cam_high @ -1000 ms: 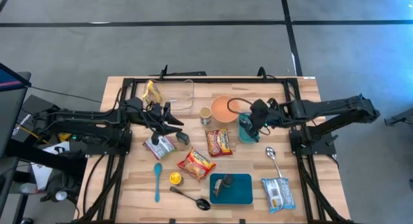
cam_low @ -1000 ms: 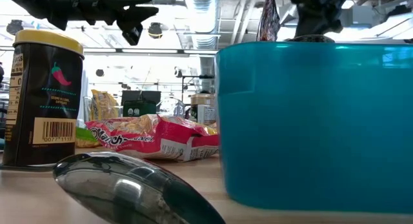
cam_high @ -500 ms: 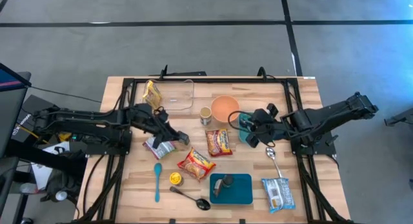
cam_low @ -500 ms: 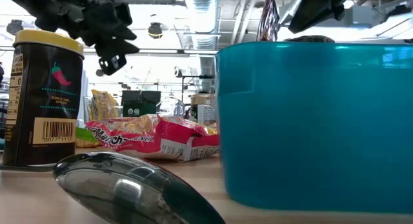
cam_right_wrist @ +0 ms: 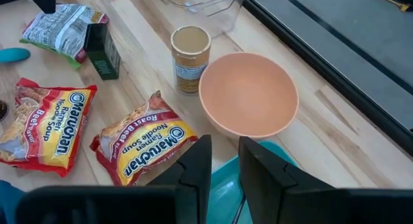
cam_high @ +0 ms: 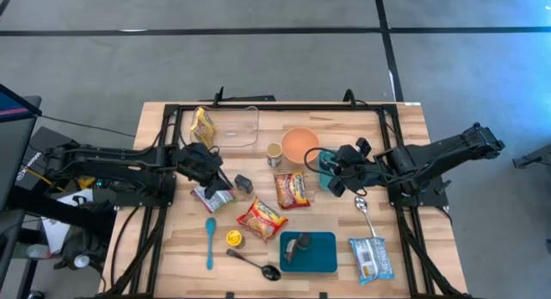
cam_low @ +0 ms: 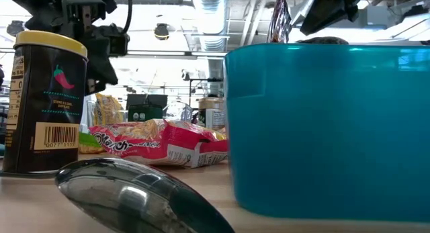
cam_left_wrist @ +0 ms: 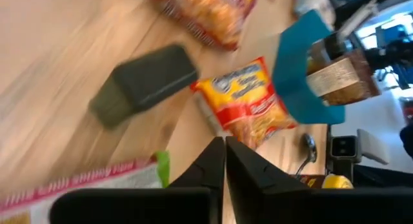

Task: Pick & Place Food Item
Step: Put the green noodle pack into the transparent bin

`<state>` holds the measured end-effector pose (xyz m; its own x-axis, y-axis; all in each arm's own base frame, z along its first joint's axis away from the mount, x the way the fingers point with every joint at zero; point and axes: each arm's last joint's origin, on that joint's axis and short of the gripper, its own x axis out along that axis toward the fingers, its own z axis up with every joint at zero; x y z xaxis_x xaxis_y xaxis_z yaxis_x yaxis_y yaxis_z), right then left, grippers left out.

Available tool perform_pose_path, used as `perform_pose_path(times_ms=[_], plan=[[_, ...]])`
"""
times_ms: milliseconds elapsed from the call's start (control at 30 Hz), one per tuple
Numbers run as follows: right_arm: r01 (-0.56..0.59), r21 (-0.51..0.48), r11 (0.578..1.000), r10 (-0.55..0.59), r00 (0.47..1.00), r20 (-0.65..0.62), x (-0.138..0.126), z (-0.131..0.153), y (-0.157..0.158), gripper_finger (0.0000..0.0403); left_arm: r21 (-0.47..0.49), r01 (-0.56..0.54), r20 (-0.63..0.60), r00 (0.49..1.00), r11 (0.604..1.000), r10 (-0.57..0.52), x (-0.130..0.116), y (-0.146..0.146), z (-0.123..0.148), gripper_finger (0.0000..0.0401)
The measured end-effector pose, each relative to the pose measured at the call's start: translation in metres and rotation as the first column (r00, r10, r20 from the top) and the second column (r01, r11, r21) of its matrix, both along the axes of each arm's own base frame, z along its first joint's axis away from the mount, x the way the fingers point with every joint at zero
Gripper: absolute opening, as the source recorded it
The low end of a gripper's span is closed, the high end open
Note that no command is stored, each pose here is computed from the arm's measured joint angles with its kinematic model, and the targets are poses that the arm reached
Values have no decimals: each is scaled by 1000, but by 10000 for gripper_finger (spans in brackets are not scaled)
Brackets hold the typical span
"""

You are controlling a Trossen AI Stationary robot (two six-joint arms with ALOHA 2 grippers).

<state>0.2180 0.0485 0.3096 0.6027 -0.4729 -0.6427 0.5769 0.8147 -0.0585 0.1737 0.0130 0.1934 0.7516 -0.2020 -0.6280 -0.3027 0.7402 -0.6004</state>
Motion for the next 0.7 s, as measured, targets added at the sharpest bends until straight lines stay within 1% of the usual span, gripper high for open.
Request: perform_pose_path(times_ms=[167,367,533,700], plan=[[0,0,1000,0,1000,0,0,0,0,72,-52,-63,-115,992,997,57,-6,0,-7,1],[0,0,1000,0,1000,0,0,0,0,72,-92,-146,-253,960,985,118,-17,-1,-13,0],[13,-19,1000,-13,1000,6,0,0,-1,72,-107,-199,-319,935,974,156,-27,-2,-14,0],[32,-45,998,-31,999,14,0,1,-1,72,-96,-258,-340,916,961,212,-35,-2,-11,0]])
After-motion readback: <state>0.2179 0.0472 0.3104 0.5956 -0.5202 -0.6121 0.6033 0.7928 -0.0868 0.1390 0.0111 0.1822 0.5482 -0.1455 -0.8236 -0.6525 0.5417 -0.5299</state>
